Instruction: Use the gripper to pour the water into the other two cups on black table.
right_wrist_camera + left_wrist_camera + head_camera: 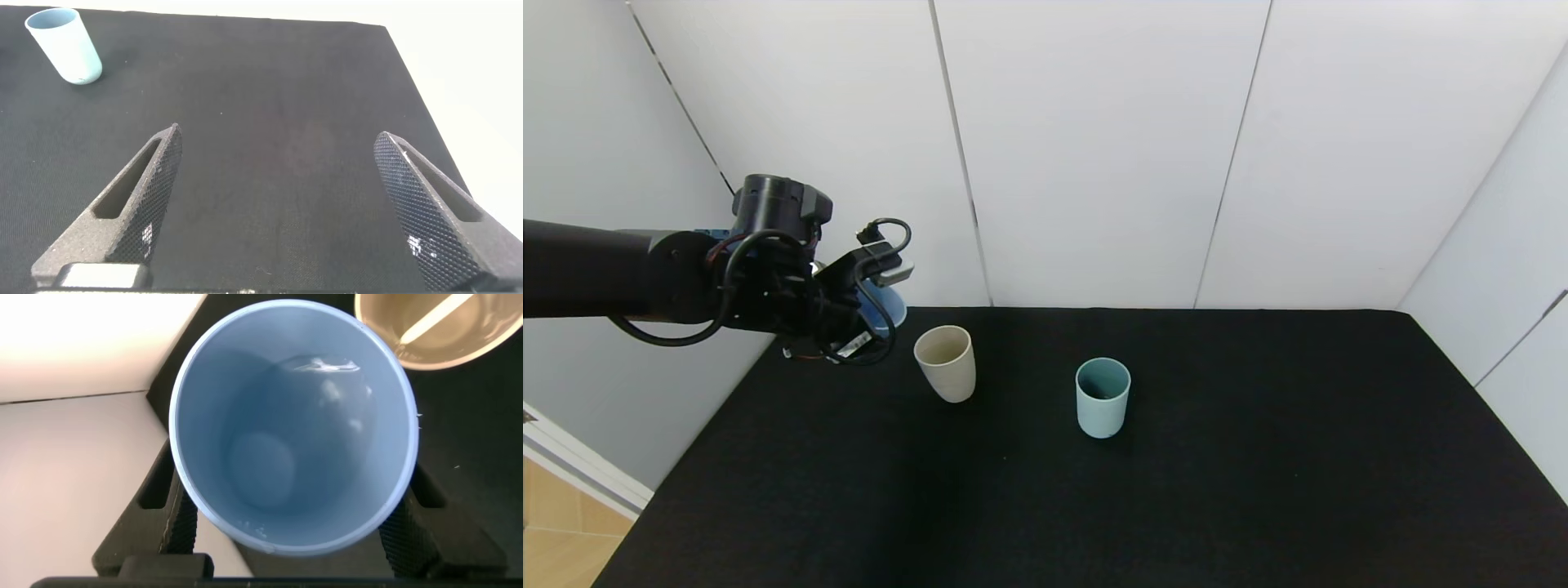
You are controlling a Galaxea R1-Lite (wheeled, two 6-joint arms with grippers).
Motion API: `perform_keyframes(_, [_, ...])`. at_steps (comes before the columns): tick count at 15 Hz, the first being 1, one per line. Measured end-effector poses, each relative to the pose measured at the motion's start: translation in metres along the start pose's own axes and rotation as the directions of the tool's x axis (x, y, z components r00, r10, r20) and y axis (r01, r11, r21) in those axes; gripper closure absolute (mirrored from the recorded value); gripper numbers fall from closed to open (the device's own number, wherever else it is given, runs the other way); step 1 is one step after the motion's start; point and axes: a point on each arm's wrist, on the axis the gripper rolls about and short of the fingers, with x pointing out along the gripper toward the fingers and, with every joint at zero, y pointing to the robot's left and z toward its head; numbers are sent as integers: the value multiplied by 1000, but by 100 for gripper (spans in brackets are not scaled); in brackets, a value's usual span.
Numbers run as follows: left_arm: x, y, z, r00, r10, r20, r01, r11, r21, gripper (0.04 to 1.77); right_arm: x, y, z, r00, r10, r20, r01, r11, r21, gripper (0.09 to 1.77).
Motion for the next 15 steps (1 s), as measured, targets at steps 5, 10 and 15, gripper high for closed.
perform_keyframes(5, [3,-12,9,999,13,-29,-11,998,68,58,0,0,0,1000,0,0,0,1000,0,15])
perform_keyframes(10, [8,-20,12,995,52,-80,-41,991,131,58,0,0,0,1000,0,0,0,1000,0,15])
perform_keyframes(15, [12,-24,14,991,80,-111,-58,981,183,58,0,0,0,1000,0,0,0,1000,0,15])
